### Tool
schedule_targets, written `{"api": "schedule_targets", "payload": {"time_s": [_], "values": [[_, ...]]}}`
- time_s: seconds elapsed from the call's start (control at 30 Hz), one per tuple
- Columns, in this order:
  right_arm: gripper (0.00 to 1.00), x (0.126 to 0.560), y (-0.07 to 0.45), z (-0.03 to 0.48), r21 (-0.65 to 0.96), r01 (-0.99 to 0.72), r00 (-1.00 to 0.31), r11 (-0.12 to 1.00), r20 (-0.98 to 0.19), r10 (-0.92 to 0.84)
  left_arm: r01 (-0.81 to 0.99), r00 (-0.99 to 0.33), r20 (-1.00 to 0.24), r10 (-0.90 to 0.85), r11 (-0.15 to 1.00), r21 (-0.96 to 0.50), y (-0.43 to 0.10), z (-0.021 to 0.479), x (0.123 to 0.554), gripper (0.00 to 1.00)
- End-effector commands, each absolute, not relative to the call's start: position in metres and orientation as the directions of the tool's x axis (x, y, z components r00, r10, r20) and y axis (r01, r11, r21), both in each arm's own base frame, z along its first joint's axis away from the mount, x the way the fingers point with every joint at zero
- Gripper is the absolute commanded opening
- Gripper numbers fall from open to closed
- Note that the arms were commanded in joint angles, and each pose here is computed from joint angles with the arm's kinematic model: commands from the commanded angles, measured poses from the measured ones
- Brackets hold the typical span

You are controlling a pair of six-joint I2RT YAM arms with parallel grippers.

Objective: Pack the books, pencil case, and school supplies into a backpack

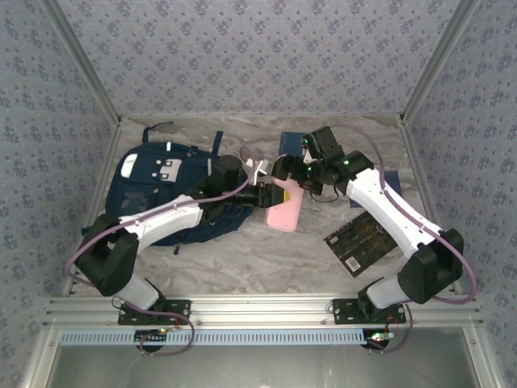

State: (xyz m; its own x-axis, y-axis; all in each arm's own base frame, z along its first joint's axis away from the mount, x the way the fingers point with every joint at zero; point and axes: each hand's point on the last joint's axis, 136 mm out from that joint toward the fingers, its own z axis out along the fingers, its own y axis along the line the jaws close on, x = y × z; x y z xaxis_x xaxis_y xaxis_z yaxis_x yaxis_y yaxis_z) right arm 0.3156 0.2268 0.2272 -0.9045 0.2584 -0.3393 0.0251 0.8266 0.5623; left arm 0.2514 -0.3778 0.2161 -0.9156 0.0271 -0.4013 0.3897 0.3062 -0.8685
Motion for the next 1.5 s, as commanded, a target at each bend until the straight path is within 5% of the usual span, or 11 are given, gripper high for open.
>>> {"api": "schedule_targets", "payload": {"time_s": [0.0,0.43,0.87,1.17,1.47], "values": [[0.76,0.312,0.23,0.238,0.59,0.003,-0.899,0.807,-0.353,0.261,0.446,-0.892,-0.453,0.003,0.184,-0.876,-0.386,0.249,0.249,0.36],[1.0,0.314,0.207,0.255,0.57,0.041,-0.838,0.821,-0.428,0.339,0.451,-0.886,-0.461,-0.044,0.147,-0.881,-0.388,0.268,0.247,0.26],[1.0,0.317,0.166,0.296,0.671,-0.018,-0.681,0.742,-0.552,0.482,0.462,-0.859,-0.487,-0.16,0.173,-0.87,-0.38,0.286,0.259,0.28],[0.96,0.3,0.165,0.312,0.833,-0.156,-0.555,0.531,-0.518,0.651,0.374,-0.77,-0.35,-0.534,0.066,-0.925,-0.366,0.336,0.304,0.27],[0.95,0.286,0.173,0.311,0.928,-0.197,-0.54,0.315,-0.371,0.755,0.313,-0.724,-0.178,-0.666,-0.087,-0.946,-0.365,0.356,0.316,0.27]]}}
